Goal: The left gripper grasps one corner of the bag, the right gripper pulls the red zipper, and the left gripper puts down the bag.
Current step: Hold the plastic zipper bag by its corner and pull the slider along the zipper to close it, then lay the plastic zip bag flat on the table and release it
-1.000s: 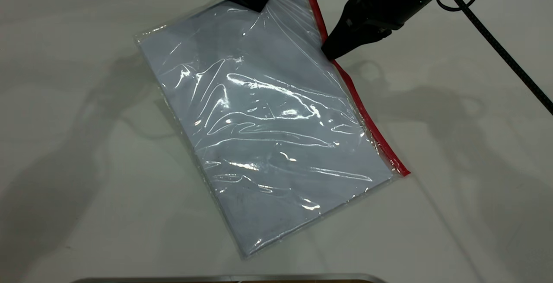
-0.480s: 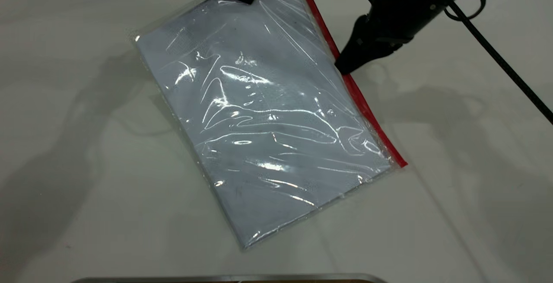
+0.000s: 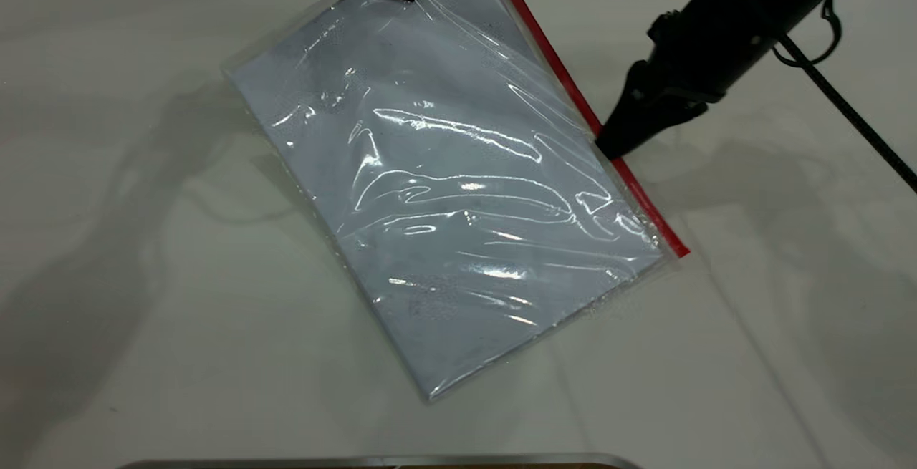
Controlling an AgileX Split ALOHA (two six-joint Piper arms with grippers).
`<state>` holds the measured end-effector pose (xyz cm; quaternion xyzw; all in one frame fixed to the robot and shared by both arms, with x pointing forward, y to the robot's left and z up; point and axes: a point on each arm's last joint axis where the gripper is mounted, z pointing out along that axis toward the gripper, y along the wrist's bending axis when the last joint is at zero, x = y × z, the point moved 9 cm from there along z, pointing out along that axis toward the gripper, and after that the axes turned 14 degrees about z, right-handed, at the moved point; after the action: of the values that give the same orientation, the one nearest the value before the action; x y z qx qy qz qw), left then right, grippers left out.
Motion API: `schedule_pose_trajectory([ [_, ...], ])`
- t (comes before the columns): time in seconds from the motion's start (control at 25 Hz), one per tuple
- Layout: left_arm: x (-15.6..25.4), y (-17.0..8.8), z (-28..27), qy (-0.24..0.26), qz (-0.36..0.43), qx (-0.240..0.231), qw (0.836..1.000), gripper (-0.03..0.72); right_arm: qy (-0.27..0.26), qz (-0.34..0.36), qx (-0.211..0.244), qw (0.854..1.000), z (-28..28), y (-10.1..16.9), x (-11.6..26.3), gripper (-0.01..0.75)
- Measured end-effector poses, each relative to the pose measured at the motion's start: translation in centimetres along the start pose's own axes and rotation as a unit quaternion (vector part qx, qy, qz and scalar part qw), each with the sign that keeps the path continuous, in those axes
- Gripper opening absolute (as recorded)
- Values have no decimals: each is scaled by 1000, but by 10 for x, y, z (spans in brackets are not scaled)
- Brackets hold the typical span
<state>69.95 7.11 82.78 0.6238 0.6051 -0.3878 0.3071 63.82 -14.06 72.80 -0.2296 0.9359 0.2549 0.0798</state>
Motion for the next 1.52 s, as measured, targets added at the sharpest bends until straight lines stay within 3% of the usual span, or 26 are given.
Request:
schedule_pose_trajectory([
  [0.56, 0, 1, -1, -2, -1, -2, 1000, 51, 105, 82, -3, 991, -18, -21, 47, 84],
  [1.12, 6, 2, -6, 7, -1, -4, 1000, 51, 181, 95, -3, 979, -28, -22, 75, 103],
  [1.36, 5, 2, -6, 7, -1, -4, 1000, 68, 164, 99, 5, 981, -25, -25, 69, 194],
  [1.44, 5, 2, -6, 7, -1, -4, 1000, 102, 153, 103, 8, 983, -24, -26, 66, 260],
  [1.52, 5, 2, -6, 7, -2, -5, 1000, 182, 147, 105, 9, 983, -23, -27, 63, 337],
])
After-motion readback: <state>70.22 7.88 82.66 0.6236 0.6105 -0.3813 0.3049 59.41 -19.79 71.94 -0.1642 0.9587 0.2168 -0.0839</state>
